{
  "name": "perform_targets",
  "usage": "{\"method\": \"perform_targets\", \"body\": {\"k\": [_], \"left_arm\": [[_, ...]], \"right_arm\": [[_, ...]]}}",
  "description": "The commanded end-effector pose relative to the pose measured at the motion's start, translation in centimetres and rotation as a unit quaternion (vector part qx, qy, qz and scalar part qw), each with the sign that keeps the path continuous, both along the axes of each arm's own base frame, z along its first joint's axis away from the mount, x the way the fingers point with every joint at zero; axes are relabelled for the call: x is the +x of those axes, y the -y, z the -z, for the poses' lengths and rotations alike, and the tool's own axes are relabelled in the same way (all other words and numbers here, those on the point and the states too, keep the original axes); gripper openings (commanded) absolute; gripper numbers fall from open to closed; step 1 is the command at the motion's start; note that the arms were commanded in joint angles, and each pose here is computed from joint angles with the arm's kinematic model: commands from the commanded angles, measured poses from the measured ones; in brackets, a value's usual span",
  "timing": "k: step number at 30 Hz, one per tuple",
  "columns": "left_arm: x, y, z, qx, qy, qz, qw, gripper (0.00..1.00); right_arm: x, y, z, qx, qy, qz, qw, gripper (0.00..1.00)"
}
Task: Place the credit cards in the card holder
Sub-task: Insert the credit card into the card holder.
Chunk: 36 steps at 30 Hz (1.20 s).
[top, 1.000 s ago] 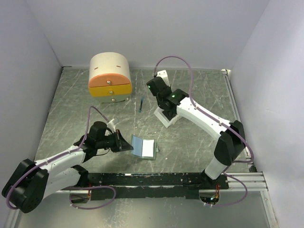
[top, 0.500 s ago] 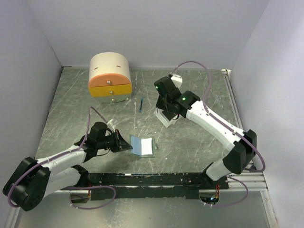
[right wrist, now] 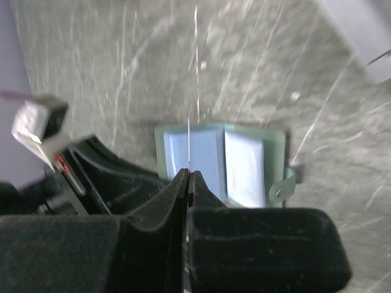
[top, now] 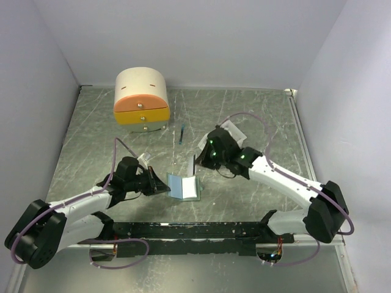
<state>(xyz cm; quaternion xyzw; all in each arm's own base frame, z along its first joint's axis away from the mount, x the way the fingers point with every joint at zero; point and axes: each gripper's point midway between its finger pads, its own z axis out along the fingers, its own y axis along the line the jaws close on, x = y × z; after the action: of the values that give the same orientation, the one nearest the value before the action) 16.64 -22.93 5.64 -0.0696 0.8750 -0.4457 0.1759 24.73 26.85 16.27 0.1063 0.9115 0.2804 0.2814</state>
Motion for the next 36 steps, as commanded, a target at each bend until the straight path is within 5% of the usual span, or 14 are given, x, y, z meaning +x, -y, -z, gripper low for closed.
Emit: {"method": "perform_targets", "body": {"k": [1, 8, 16, 23, 28, 31, 36], "left_arm": [[0.9, 0.3, -0.4, 0.0, 0.016, -0.012, 1.0, 0.07], [0.3, 0.0, 0.5, 0.016, 0.005, -0.013, 1.0, 0.15], [0.5, -1.3, 0.9, 0.069, -0.002, -0.029, 0.997, 0.39], [1.9, -3.7, -0.3, 0.14, 0.005, -0.082, 0.987, 0.48], [2.5, -3.3, -2.6, 0.128, 0.039, -0.077, 0.988, 0.44], [2.2, -1.7, -2.7, 0.084, 0.049, -0.046, 0.994, 0.31], [1.7, -1.5, 0.0, 0.097, 0.017, -0.028, 0.995, 0.18]], "right_arm": [[-3.7, -4.6, 0.1, 0.081, 0.021, -0.118, 0.989, 0.0], [-5.9, -4.6, 4.1, 0.066, 0.017, -0.138, 0.988, 0.0], [-6.3, -3.1, 8.6, 0.007, 0.019, -0.161, 0.987, 0.0], [-6.0, -2.7, 10.4, -0.023, 0.015, -0.166, 0.986, 0.0], [-6.0, -2.7, 10.5, -0.021, 0.012, -0.16, 0.987, 0.0], [-6.0, -2.6, 10.5, -0.015, 0.016, -0.159, 0.987, 0.0], [-6.0, -2.8, 10.0, 0.003, 0.026, -0.16, 0.987, 0.0]]}}
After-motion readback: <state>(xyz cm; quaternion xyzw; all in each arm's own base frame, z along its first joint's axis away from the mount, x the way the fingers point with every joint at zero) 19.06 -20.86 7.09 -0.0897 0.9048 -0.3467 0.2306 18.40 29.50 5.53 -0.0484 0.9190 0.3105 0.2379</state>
